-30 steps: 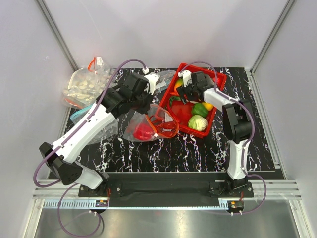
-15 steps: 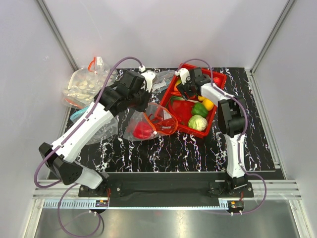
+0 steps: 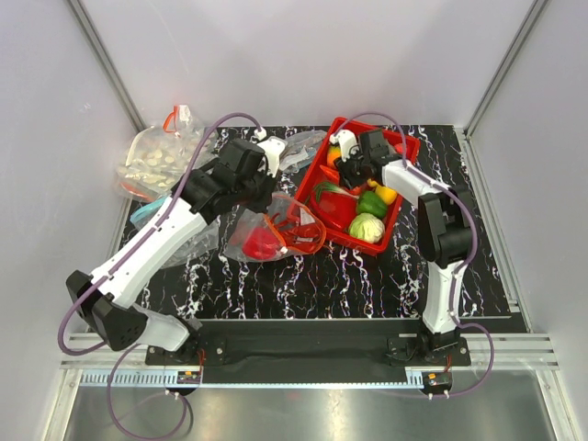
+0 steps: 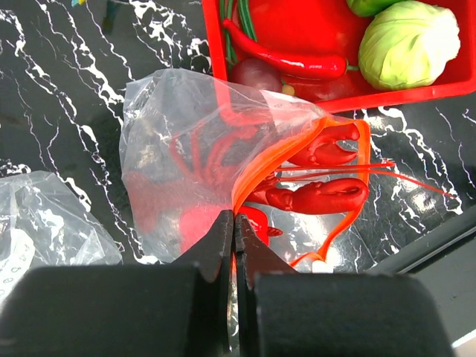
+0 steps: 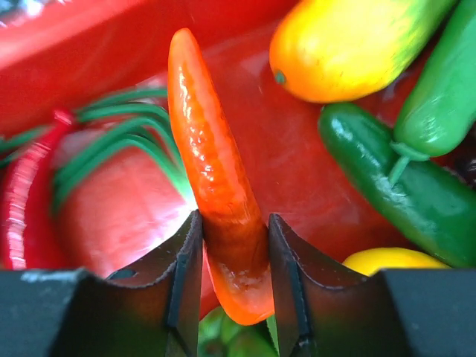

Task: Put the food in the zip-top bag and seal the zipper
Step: Pick up the fake vegetable from the bin, then place the fake vegetable in the zipper food storage bag.

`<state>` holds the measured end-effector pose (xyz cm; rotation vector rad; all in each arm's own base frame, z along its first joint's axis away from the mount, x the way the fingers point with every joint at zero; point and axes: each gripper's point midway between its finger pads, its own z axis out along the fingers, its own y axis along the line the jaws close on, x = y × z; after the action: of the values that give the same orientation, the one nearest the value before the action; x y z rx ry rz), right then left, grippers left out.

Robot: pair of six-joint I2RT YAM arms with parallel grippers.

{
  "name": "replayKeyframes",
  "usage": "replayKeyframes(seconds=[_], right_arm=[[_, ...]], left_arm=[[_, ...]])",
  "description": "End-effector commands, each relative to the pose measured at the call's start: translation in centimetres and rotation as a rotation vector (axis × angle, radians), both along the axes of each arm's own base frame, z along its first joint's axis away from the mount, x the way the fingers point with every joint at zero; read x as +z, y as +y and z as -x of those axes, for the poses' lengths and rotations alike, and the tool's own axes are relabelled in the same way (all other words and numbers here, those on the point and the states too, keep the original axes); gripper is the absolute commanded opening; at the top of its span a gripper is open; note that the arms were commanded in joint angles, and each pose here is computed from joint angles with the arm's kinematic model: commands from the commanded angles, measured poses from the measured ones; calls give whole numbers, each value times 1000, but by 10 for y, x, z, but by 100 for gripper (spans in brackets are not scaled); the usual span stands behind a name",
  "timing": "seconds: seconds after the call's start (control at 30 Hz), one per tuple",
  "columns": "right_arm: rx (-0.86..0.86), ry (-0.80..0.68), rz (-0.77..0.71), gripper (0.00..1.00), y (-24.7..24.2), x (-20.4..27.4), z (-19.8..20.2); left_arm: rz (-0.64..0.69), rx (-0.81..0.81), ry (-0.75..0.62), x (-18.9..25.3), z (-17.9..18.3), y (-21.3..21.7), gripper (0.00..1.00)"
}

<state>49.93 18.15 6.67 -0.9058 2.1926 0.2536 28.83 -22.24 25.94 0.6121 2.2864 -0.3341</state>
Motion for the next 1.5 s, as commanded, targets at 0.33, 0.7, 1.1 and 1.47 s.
replayKeyframes(seconds=[0.33, 0.7, 1.1, 1.47], right_arm=[[-73, -134, -329, 21, 21, 118, 11], [-80, 232, -588, 2, 45, 161, 107], [53, 461, -585, 1, 75, 161, 272], [34, 569, -624, 0, 94, 150, 301]], left_arm=[[94, -33, -106, 19, 0, -4, 0], [151, -81, -105, 15, 4, -15, 0], [145, -62, -106, 10, 2, -13, 0], [207, -114, -110, 15, 7, -24, 0]])
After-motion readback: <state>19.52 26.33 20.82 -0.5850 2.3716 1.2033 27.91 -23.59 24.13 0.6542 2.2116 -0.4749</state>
